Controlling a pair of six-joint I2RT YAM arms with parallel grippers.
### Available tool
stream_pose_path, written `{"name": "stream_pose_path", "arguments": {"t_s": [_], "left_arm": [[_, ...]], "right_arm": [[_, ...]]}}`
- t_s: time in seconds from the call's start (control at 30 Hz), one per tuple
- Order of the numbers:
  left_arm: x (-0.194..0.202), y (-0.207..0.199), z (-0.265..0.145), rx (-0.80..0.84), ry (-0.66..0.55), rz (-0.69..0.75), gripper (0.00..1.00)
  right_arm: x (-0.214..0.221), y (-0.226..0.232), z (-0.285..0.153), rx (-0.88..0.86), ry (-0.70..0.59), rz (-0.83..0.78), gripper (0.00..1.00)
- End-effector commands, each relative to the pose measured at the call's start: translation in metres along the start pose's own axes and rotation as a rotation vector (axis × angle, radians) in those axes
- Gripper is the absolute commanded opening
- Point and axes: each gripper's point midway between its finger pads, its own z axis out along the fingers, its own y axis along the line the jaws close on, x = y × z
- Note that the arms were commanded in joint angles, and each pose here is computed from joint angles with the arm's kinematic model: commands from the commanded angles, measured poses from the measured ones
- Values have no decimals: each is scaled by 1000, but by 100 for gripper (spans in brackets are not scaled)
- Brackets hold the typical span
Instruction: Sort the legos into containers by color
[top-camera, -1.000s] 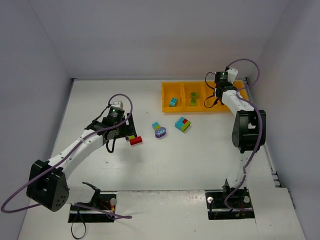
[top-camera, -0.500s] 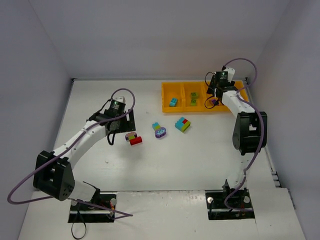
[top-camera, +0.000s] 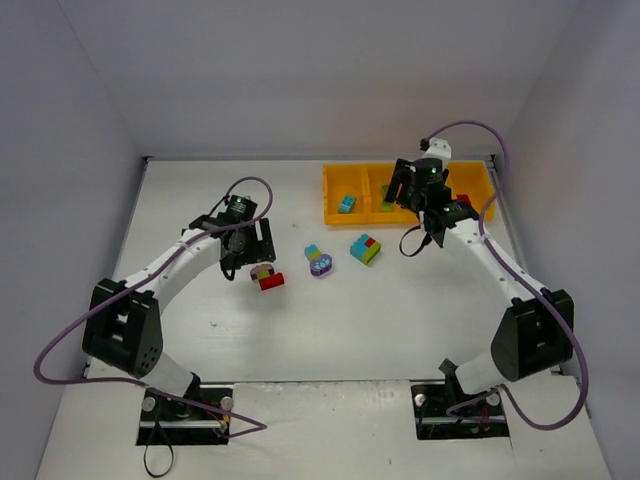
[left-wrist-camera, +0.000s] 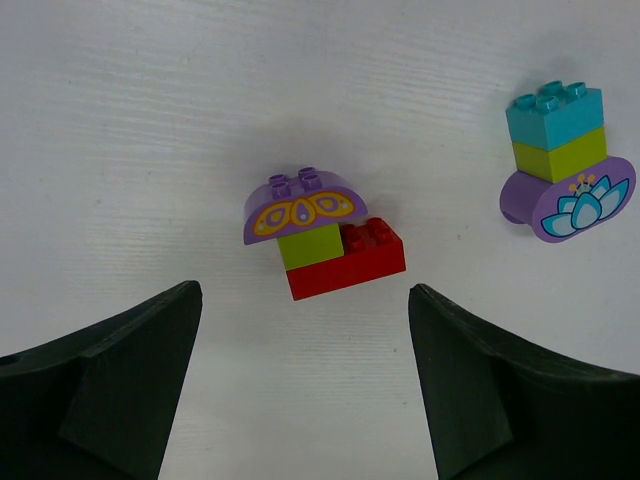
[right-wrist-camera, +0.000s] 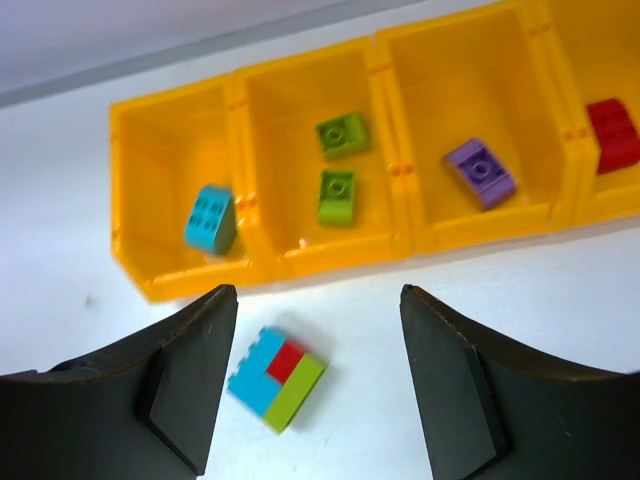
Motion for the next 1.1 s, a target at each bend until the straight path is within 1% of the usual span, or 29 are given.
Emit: {"name": "stream_pose_path", "arguments": {"t_s": [0.0,0.13,0.2,0.47,0.63,0.87,1.0,1.07], "left_arm": [[-9,-9,-1,21,-29,-90,78],[-8,-12,7,1,-12,-132,85],[-8,-9,14,-27,-9,-136,86],[-1,-5,36,-73,12,-167,86],[-2,-10,46,-82,18,-169,86],[7,-15,56,-109,37,-153,86],[12,-11,65,-130,49,-162,84],[13,-10,68,-140,50,-165,78]], "right_arm": [[8,19,-22,-90,-5,12,63],[30,28,-41,-152,30,9,63],[47,28,-44,-160,62,10,63],[73,33,-59,-208,107,2,63],[82,36,-64,-228,121,-5,63],[92,38,-68,-246,141,-11,63],[95,39,-70,-254,146,-19,63],[96,40,-71,-257,147,-22,63]]}}
